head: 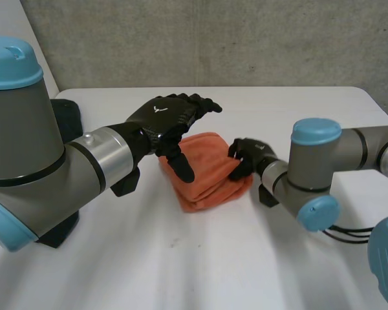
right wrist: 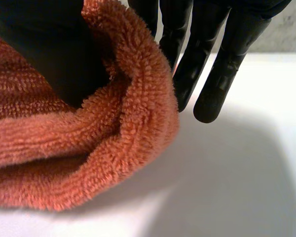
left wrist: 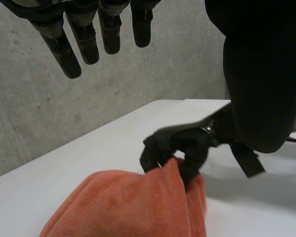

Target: Fold the laundry.

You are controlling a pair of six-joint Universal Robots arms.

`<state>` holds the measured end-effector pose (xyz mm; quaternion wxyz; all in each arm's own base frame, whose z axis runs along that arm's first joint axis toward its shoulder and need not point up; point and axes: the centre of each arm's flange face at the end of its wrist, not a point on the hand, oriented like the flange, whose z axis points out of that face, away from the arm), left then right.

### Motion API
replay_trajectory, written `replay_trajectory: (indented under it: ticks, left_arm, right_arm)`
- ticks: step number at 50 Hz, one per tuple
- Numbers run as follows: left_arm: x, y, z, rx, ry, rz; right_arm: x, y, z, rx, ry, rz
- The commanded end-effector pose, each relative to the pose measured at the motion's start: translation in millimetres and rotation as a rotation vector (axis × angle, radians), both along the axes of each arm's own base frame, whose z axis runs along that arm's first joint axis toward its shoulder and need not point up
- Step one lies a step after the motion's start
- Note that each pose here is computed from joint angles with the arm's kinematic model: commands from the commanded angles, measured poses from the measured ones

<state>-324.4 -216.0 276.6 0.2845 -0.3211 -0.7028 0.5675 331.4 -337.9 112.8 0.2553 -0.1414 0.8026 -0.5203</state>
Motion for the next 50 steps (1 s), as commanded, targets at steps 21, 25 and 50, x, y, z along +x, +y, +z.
replay_trajectory:
  ticks: [21, 25, 50]
  left_arm:
    - [-1.2, -1.1, -13.5, 0.038, -0.017, 0.001]
    - [-1.7, -1.9, -16.8, 0.047, -0.021, 0.002]
    - [-3.6, -6.7, -30.5, 0.091, -0.031, 0.017]
  right_arm:
    - [-234.0, -201.6, 13.3, -0.294, 0.227, -0.587]
    - [-267.1, -207.3, 10.6, -0.312, 0.311, -0.655]
    - [-302.3, -193.8, -1.4, -0.176, 0.416, -0.830]
